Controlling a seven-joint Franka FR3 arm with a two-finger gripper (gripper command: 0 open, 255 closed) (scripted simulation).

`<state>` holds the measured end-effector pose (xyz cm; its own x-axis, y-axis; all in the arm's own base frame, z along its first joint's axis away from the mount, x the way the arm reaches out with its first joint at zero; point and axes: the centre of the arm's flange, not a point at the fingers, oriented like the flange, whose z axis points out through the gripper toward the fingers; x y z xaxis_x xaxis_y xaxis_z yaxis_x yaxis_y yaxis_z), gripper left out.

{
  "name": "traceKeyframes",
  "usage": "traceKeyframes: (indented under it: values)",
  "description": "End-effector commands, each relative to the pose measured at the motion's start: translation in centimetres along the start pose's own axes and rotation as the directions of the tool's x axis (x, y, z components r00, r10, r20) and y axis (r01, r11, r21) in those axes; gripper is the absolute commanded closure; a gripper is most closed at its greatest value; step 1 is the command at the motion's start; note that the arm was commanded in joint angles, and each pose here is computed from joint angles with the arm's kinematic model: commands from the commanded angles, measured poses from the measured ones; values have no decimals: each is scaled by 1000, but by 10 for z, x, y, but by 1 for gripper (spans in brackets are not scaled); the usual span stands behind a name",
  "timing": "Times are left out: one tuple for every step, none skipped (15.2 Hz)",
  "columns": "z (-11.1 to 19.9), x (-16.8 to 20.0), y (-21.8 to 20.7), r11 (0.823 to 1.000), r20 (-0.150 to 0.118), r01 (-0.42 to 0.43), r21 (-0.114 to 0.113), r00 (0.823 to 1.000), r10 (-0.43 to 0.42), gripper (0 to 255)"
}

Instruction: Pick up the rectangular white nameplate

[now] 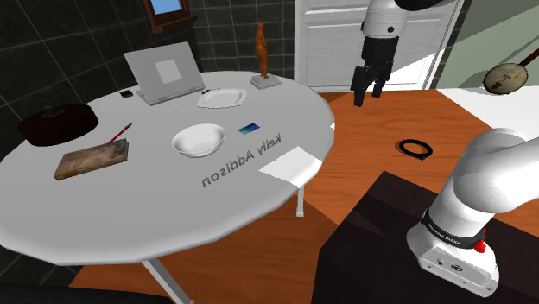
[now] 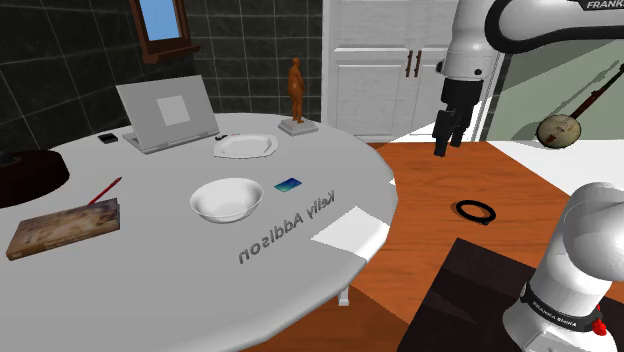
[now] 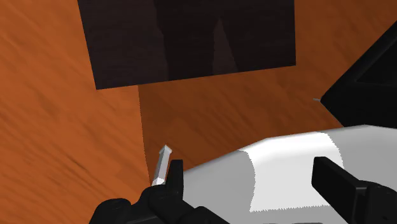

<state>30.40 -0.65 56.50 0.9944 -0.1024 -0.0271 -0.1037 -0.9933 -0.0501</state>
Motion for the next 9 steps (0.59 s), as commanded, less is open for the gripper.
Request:
traceKeyframes:
  values:
    - [0, 0, 0, 1000, 0, 0, 0, 1000, 0, 0]
    - [4, -3, -14, 999, -11, -45, -10, 999, 45, 0]
    - [7, -5, -29, 996, -23, -90, -20, 996, 89, 0]
    - [11, -6, -43, 990, -35, -134, -29, 990, 133, 0]
    - [16, -7, -58, 983, -48, -179, -38, 983, 177, 0]
    - [20, -7, -72, 974, -60, -223, -46, 974, 220, 0]
    - [24, -6, -86, 962, -74, -267, -54, 962, 263, 0]
    - [29, -5, -100, 949, -87, -311, -60, 948, 305, 0]
    - [34, -3, -115, 933, -101, -353, -67, 933, 346, 0]
